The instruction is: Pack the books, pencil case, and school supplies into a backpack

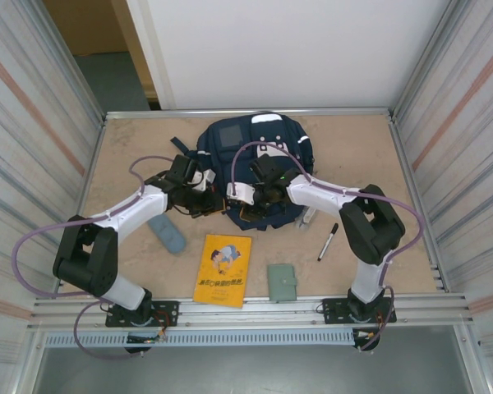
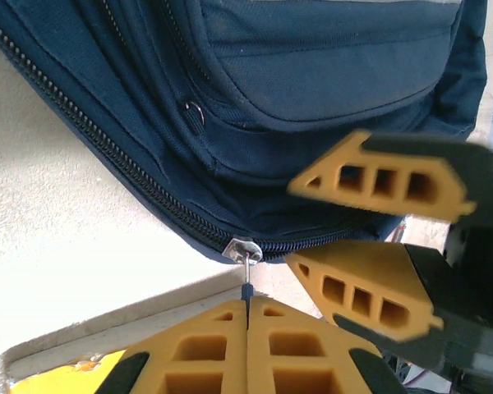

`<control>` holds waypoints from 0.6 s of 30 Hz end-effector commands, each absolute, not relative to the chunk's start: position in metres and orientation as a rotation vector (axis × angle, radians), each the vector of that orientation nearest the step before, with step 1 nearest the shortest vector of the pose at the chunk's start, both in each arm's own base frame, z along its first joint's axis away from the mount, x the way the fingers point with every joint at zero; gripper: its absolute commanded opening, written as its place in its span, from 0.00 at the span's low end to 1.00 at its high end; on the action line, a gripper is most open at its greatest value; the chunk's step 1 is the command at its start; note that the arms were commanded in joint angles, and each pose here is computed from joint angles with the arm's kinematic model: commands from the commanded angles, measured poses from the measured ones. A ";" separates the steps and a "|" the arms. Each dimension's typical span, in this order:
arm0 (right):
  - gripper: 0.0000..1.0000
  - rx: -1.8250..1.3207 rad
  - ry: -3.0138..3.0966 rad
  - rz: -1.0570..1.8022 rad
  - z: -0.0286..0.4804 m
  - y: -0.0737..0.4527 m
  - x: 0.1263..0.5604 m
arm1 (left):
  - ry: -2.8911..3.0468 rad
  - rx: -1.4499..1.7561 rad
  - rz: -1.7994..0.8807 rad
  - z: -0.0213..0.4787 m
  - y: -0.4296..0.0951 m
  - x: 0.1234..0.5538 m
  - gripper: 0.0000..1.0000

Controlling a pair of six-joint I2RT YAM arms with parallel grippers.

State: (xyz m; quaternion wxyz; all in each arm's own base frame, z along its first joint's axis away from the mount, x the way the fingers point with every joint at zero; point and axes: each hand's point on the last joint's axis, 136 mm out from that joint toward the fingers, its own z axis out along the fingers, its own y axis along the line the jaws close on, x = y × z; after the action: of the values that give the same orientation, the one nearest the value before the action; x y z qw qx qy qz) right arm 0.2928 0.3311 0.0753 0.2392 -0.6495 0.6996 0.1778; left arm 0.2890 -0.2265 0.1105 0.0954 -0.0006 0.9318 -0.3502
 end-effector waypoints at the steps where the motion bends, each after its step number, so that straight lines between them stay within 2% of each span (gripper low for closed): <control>1: 0.13 -1.835 1.969 0.514 0.075 0.324 0.279 | 2.745 -0.012 -1.012 0.109 -0.215 0.293 0.00; 6: 0.00 -1.919 1.878 0.513 0.090 0.316 0.266 | 2.742 -0.119 -0.875 0.102 -0.179 0.311 0.00; 10: 0.00 -1.957 1.834 0.436 0.100 0.307 0.267 | 2.676 -0.185 -0.766 0.099 -0.156 0.335 0.00; 14: 0.00 -1.914 1.815 0.421 0.113 0.304 0.274 | 2.645 -0.121 -0.942 0.114 -0.178 0.345 0.01; 18: 0.00 -1.875 1.793 0.472 0.121 0.307 0.274 | 2.509 0.154 -1.033 0.151 -0.217 0.327 0.38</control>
State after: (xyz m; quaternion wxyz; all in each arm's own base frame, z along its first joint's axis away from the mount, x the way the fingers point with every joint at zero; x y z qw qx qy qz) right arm 0.2783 0.3068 0.1021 0.2287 -0.6867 0.6713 0.1595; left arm 0.3337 -0.1845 0.1091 0.1620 -0.0336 0.9315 -0.3238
